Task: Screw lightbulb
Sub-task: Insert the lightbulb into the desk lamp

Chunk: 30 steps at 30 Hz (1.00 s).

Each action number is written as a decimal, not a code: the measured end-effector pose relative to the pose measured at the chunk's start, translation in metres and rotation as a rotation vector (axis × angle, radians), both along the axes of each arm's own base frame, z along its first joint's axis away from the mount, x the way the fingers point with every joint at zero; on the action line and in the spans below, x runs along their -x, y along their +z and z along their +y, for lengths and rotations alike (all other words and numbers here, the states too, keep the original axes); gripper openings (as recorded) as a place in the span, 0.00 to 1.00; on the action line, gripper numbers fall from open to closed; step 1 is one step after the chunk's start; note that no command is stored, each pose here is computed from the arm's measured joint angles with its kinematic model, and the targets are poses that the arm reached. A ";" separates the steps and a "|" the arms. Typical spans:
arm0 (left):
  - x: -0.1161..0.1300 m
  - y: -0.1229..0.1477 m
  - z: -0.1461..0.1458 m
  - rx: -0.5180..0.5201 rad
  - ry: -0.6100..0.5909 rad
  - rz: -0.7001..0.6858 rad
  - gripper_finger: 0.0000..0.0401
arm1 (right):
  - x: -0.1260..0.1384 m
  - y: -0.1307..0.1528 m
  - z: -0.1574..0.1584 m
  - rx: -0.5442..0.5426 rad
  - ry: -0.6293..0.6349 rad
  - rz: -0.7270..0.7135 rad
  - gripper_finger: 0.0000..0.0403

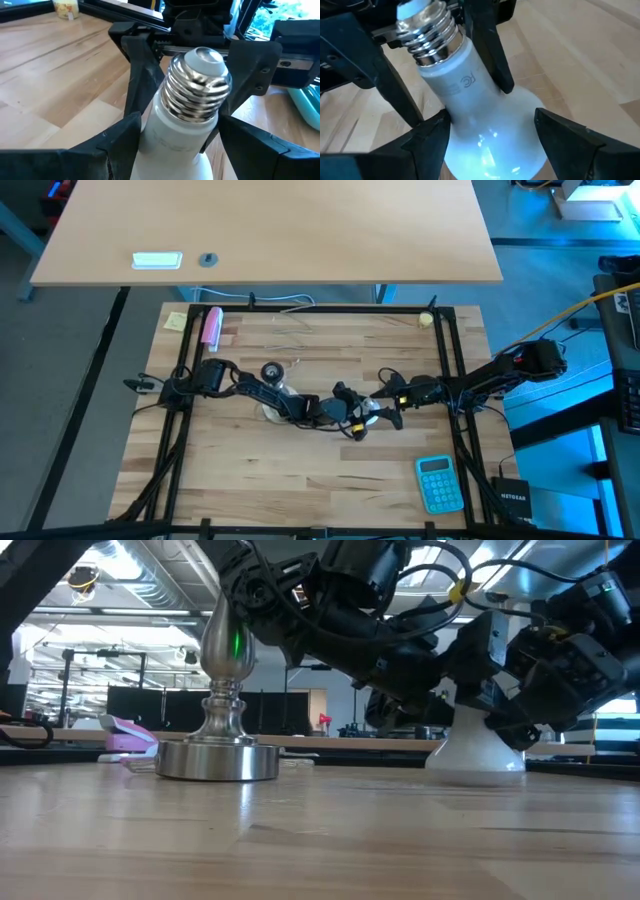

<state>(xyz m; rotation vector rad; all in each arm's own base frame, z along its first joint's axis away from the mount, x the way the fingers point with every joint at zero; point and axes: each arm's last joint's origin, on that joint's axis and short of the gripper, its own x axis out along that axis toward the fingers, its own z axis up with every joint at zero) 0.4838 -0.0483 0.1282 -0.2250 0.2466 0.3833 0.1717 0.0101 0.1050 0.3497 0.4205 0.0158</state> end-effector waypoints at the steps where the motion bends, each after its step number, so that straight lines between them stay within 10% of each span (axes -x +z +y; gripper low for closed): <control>1: 0.000 0.000 -0.001 -0.007 -0.001 -0.003 0.63 | 0.000 0.000 0.000 -0.001 0.002 0.000 0.72; 14: 0.001 0.001 -0.008 -0.079 -0.023 0.010 0.49 | 0.003 -0.003 0.001 0.000 0.027 0.020 0.72; 30: -0.003 0.015 0.001 -0.012 0.024 -0.096 0.63 | 0.003 -0.005 0.001 0.013 0.023 0.049 0.72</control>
